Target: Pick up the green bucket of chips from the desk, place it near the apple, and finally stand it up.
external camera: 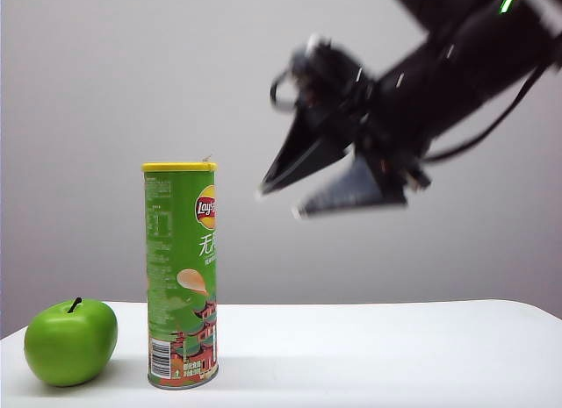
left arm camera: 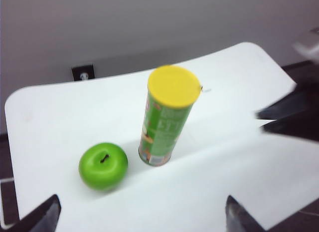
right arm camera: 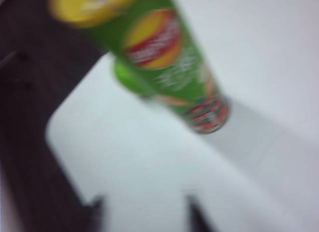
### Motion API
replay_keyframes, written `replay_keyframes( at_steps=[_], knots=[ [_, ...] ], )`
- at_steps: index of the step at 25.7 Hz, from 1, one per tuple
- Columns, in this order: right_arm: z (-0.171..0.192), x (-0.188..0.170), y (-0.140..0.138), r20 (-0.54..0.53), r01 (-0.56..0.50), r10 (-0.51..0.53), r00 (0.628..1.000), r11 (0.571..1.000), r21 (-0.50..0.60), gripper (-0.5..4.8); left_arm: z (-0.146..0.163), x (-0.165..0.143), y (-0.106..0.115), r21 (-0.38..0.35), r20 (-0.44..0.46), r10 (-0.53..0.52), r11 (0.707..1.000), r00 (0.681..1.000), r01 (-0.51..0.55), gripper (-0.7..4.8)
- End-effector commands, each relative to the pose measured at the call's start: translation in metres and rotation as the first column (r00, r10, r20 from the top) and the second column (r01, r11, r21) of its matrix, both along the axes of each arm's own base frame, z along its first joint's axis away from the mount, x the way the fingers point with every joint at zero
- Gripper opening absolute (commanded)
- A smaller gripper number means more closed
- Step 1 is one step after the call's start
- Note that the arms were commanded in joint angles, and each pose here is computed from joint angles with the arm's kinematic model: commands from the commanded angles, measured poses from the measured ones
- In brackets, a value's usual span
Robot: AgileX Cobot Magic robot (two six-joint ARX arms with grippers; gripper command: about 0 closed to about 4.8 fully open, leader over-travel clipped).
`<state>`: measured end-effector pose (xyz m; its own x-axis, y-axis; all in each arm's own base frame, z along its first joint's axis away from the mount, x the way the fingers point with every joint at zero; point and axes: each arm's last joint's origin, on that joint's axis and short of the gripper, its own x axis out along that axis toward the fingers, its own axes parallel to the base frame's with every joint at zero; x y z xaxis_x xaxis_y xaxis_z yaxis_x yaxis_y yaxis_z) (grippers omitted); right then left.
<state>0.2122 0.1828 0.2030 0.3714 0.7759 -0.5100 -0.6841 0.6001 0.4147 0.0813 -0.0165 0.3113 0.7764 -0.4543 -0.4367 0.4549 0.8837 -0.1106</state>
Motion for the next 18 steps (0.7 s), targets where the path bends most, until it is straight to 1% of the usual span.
replay_keyframes(
  at_steps=[1,2,3,4,6,9,11,12,13,15,16,17,18],
  knots=[
    [0.027,-0.015,-0.011,0.051,-0.027,0.025,0.998,0.999,0.023,0.54,-0.003,-0.001,0.001,0.034,-0.025,0.012,0.999,1.0,-0.011,4.2],
    [0.033,-0.019,-0.014,0.07,-0.026,0.024,0.997,0.999,0.036,0.38,-0.004,-0.002,0.002,0.051,-0.03,0.035,0.998,0.999,-0.033,3.96],
    [0.047,-0.026,-0.02,0.112,-0.025,0.018,0.994,0.998,0.065,0.38,-0.005,-0.002,0.002,0.072,-0.039,0.065,0.996,0.997,-0.062,3.67],
    [0.052,-0.029,-0.023,0.127,-0.021,0.011,0.992,0.997,0.074,0.32,-0.006,-0.003,0.003,0.079,-0.051,0.059,0.995,0.997,-0.055,3.67],
    [0.061,-0.037,-0.03,0.146,0.012,-0.022,0.989,0.998,0.069,-0.07,-0.009,-0.006,0.003,0.084,-0.082,0.06,0.995,0.995,-0.053,3.67],
    [0.064,-0.047,-0.04,0.122,0.051,-0.053,0.991,0.998,0.023,-0.06,-0.013,-0.015,0.003,0.097,-0.119,0.055,0.994,0.991,-0.044,3.66],
    [0.064,-0.054,-0.046,0.111,0.074,-0.071,0.991,0.997,-0.022,-0.06,-0.014,-0.023,0.004,0.107,-0.112,0.073,0.992,0.991,-0.061,3.66],
    [0.065,-0.058,-0.051,0.127,0.088,-0.08,0.989,0.995,-0.056,-0.06,-0.014,-0.028,0.005,0.108,-0.095,0.082,0.992,0.992,-0.071,3.61],
    [0.07,-0.065,-0.058,0.166,0.128,-0.113,0.98,0.988,-0.085,-0.06,-0.013,-0.039,0.006,0.106,-0.052,0.11,0.989,0.993,-0.104,3.35],
    [0.079,-0.073,-0.067,0.22,0.18,-0.162,0.962,0.982,-0.065,-0.06,-0.012,-0.053,0.008,0.089,0.01,0.142,0.986,0.99,-0.142,3.29],
    [0.085,-0.078,-0.072,0.259,0.219,-0.2,0.945,0.975,-0.046,-0.06,-0.012,-0.062,0.008,0.075,0.049,0.153,0.985,0.987,-0.156,3.29],
    [0.095,-0.087,-0.082,0.328,0.286,-0.266,0.906,0.958,-0.012,-0.06,-0.012,-0.075,0.009,0.058,0.115,0.156,0.985,0.981,-0.163,3.15],
    [0.101,-0.093,-0.089,0.37,0.312,-0.291,0.882,0.95,0.004,-0.06,-0.013,-0.081,0.01,0.049,0.155,0.16,0.984,0.975,-0.169,2.84]
  ],
)
